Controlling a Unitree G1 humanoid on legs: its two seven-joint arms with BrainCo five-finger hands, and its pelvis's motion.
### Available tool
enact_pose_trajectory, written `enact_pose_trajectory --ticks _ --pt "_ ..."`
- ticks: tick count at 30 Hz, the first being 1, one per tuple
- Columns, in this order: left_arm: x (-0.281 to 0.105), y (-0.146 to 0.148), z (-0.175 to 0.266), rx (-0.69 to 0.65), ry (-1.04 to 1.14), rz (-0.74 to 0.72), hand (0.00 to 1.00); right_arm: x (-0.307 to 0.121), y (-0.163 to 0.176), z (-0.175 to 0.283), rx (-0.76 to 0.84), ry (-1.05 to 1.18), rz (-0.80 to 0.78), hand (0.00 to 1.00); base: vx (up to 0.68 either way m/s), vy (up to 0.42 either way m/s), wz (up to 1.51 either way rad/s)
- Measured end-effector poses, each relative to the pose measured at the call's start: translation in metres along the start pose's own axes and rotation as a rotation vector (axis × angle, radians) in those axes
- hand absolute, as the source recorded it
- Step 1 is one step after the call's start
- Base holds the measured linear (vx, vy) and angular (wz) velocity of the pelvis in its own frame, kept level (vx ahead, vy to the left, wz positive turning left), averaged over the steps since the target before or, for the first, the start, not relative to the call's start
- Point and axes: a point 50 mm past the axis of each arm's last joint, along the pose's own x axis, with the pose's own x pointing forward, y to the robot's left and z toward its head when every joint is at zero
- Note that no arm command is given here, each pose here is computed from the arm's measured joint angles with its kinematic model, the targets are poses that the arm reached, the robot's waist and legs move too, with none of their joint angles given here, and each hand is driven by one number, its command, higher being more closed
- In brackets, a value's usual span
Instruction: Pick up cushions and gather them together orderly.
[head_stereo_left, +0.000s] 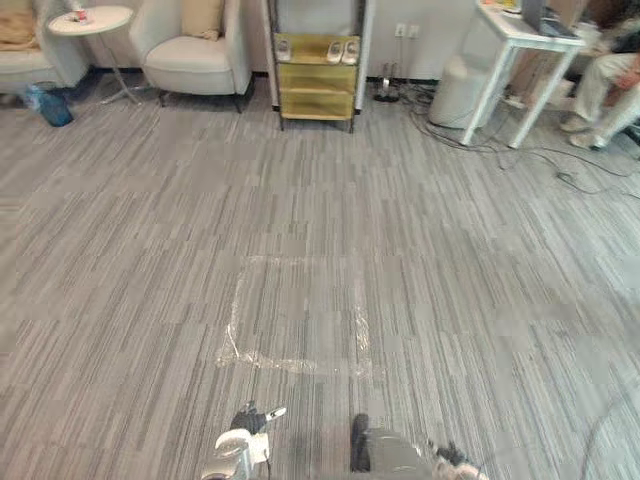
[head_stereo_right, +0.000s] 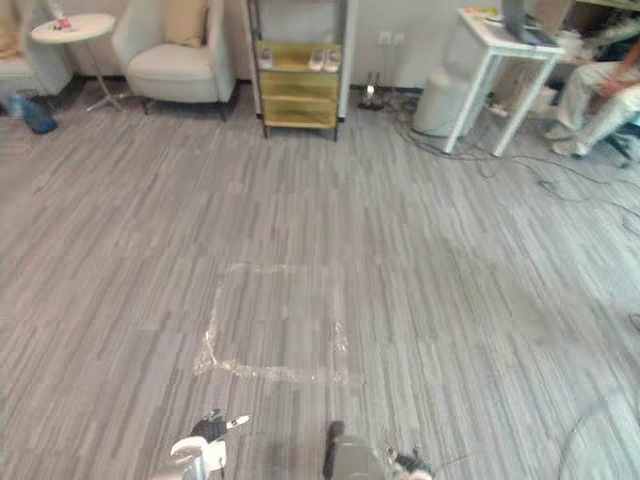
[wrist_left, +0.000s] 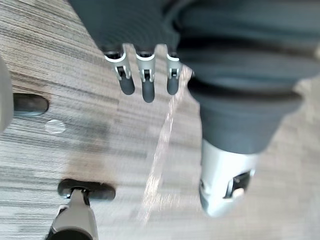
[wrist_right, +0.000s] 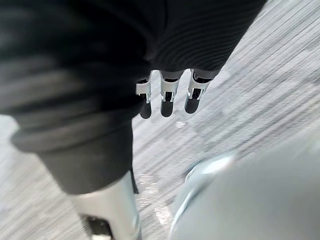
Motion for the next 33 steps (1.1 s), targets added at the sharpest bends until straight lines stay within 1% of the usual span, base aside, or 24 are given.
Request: enact_pose_trajectory --ticks 1,3,5,9,10,12,14,17,22,26,27,28,31,33 --pt "0.000 -0.002 0.003 -0.039 -0.013 0.002 0.00 0.000 -0.001 0.003 0.014 -0.015 -0.002 0.00 0.35 -0.173 0.44" --pt "-0.001 -0.001 0.007 -0.049 -0.037 0.004 0.00 -0.001 0.001 0.002 0.008 -0.015 0.002 0.00 0.47 -0.186 0.15" --pt "-0.001 0.000 0.012 -0.027 -0.056 -0.001 0.00 -0.001 0.006 -0.002 -0.023 -0.005 0.020 0.00 0.39 -0.138 0.06" --pt "-0.001 -0.008 0.017 0.004 -0.081 -0.042 0.00 -0.001 0.016 0.006 0.026 -0.033 0.043 0.00 0.38 -0.011 -0.05" --pt "0.000 -0.009 0.017 0.006 -0.078 -0.044 0.00 -0.001 0.019 0.010 0.027 -0.042 0.051 0.00 0.47 0.119 -0.17" --pt "-0.001 -0.011 0.015 0.020 -0.071 -0.051 0.00 0.000 0.016 0.008 0.028 -0.032 0.042 0.00 0.49 0.167 -0.40" --pt "0.001 -0.009 0.014 0.050 -0.055 -0.053 0.00 0.001 0.021 0.005 0.021 -0.005 0.053 0.00 0.49 0.219 -0.56" --pt "0.001 -0.010 0.012 0.057 -0.039 -0.056 0.00 0.000 0.020 0.000 0.013 0.003 0.055 0.00 0.43 0.225 -0.32" --pt "0.000 0.000 0.005 0.084 -0.014 -0.038 0.00 -0.001 0.015 0.002 -0.050 -0.016 0.056 0.00 0.38 0.118 0.10" --pt "0.001 0.007 0.003 0.094 -0.003 -0.023 0.00 0.000 0.017 0.004 -0.046 -0.017 0.063 0.00 0.37 -0.120 0.59" --pt "-0.001 0.013 -0.002 0.097 0.005 -0.010 0.00 0.000 0.017 0.001 -0.046 -0.008 0.063 0.00 0.34 -0.203 0.68" --pt "0.000 0.013 -0.002 0.103 0.014 -0.008 0.00 0.001 0.010 0.004 -0.031 -0.009 0.045 0.00 0.34 -0.189 0.61" --pt "-0.003 0.009 -0.014 0.063 0.040 -0.011 0.00 0.001 0.005 0.006 -0.018 -0.011 0.030 0.00 0.29 -0.186 0.14" --pt "-0.003 0.008 -0.013 0.052 0.037 -0.014 0.00 0.001 0.004 0.004 0.000 -0.012 0.026 0.00 0.24 -0.162 0.17"
